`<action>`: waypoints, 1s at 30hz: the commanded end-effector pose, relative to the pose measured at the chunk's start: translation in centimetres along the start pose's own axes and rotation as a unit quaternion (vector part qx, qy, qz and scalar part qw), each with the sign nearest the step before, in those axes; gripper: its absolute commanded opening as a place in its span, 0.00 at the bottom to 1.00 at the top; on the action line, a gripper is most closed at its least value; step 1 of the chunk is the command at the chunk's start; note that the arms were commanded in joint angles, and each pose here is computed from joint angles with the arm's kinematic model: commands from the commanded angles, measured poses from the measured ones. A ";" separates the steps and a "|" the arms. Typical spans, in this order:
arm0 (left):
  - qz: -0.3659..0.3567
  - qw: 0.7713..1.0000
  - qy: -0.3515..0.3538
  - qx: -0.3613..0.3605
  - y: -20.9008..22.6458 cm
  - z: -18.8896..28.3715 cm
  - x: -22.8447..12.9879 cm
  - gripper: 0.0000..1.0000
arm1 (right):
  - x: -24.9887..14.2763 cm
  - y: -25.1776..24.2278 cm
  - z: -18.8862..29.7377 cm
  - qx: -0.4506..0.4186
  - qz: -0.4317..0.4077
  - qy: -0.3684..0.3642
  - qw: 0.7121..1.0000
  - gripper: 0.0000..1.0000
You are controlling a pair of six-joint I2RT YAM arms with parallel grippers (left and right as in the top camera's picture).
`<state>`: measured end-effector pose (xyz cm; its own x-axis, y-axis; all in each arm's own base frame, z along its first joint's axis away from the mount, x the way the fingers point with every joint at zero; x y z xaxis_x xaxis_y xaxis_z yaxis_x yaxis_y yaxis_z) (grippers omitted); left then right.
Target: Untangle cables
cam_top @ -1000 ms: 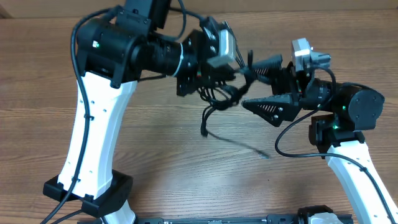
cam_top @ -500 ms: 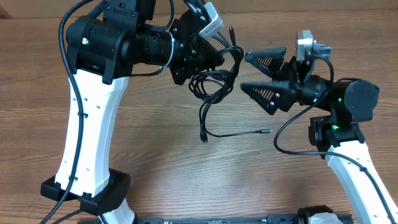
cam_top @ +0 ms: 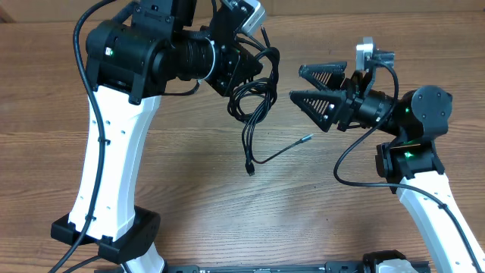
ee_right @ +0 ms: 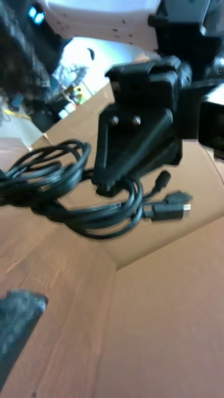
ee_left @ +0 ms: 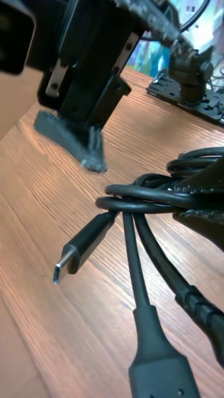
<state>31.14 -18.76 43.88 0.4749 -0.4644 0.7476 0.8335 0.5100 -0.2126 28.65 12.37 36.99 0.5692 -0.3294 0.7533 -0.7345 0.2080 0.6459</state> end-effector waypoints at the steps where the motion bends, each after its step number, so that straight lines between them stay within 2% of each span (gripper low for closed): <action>1: 0.034 0.999 0.006 0.006 -0.4 -0.7 0.2 0.04 | 0.4 0.7 -0.1 0.006 0.024 -0.004 1.000 0.80; 5: 0.022 1.000 0.011 0.014 -1.1 -1.3 0.5 0.04 | 0.8 -0.5 0.0 -0.038 0.001 -0.034 0.999 0.81; 6: 0.025 0.999 0.013 0.022 -1.2 -1.5 0.5 0.04 | 0.8 -0.8 0.0 -0.045 -0.002 -0.036 0.998 0.84; 11: 0.073 0.991 0.023 0.107 0.1 -1.4 0.3 0.04 | 1.4 -1.3 -0.1 -0.090 -0.005 -0.032 0.995 0.87; 14: 0.088 0.987 0.024 0.130 0.6 -1.3 0.2 0.04 | 2.3 -0.6 -0.2 -0.113 0.011 -0.015 0.993 0.89; 20: 0.083 0.988 0.024 0.127 0.6 -1.3 0.2 0.04 | 3.2 1.0 0.0 -0.143 0.073 0.031 0.987 0.92; 27: 0.079 0.992 0.019 0.095 0.0 -2.2 0.6 0.04 | 1.7 1.5 -1.2 -0.133 0.109 0.066 0.983 0.89; 30: 0.083 0.994 0.017 0.063 -0.5 -3.0 0.9 0.04 | 0.9 1.3 -2.5 -0.177 0.129 0.065 0.973 0.89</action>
<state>32.05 -20.19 43.00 0.6014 -0.4024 0.6902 0.6792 0.7125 -0.1764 29.09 13.57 38.38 0.5249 -0.1445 0.8388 -0.6945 0.4969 0.5202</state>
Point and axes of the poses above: each gripper's point midway between its finger pads, its own z axis back along the fingers, its own y axis along the line the jaws close on, x = y × z, the point moved 7 cm from there along z, back along the fingers, and after that the axes turned 10 degrees about -z, right-handed, at the moved point
